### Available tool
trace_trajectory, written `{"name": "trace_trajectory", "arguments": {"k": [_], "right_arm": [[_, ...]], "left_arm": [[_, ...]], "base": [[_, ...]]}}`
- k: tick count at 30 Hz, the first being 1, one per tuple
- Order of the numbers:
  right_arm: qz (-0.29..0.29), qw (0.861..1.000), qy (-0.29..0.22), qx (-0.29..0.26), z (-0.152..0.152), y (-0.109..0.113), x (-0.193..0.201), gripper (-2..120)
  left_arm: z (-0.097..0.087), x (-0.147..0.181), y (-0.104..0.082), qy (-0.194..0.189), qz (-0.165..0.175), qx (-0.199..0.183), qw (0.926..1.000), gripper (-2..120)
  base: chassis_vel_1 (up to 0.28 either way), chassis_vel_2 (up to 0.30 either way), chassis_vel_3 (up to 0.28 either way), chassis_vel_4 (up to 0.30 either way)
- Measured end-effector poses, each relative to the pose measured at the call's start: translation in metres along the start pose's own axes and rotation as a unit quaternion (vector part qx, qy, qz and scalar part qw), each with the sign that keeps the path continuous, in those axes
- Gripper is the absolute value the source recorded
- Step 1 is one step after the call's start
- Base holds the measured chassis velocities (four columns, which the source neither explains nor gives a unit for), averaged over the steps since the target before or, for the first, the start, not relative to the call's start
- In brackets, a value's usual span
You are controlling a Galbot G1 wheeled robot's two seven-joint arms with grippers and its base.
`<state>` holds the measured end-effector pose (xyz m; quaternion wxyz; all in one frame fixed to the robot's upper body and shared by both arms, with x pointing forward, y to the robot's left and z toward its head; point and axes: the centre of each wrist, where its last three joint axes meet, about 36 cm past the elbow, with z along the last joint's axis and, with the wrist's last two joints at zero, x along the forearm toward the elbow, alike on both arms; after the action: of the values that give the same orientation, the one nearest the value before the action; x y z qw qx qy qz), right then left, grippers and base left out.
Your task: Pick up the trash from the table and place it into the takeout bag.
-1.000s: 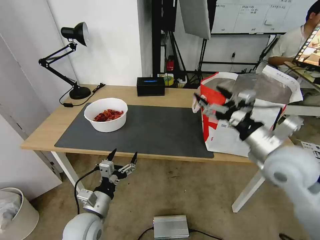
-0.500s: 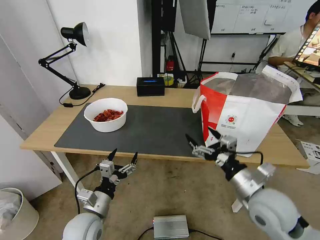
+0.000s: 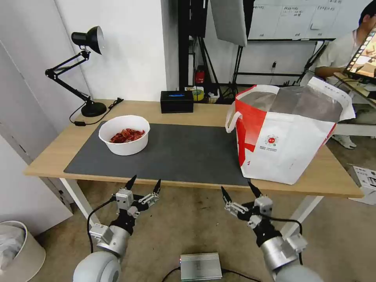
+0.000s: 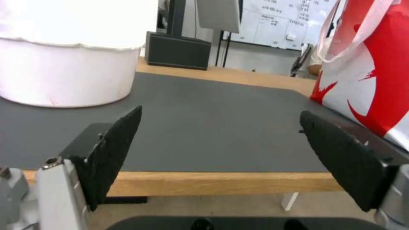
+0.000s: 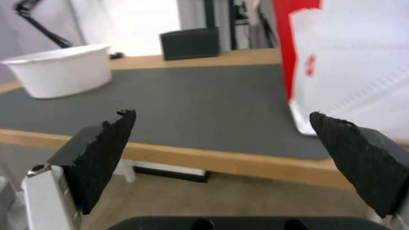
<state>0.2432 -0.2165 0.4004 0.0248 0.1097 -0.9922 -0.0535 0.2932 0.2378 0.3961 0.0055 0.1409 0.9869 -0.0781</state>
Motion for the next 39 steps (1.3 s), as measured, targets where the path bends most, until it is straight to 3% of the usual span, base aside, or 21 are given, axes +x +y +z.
{"name": "trace_trajectory", "arguments": {"k": [11, 34, 39], "right_arm": [[0.051, 0.999, 0.008, 0.016, 0.013, 0.003, 0.006, 100], [0.060, 0.998, 0.011, 0.030, 0.018, 0.006, 0.006, 100], [0.060, 0.998, 0.011, 0.030, 0.018, 0.006, 0.006, 100]], "left_arm": [[-0.002, 0.001, 0.003, -0.003, -0.003, -0.003, 1.0000, 100], [-0.003, 0.001, 0.006, -0.005, -0.007, -0.004, 1.0000, 100], [-0.013, -0.004, 0.014, -0.015, -0.012, 0.012, 0.9997, 100]], "base": [[0.000, 0.000, 0.000, 0.000], [0.000, 0.000, 0.000, 0.000], [0.000, 0.000, 0.000, 0.000]]}}
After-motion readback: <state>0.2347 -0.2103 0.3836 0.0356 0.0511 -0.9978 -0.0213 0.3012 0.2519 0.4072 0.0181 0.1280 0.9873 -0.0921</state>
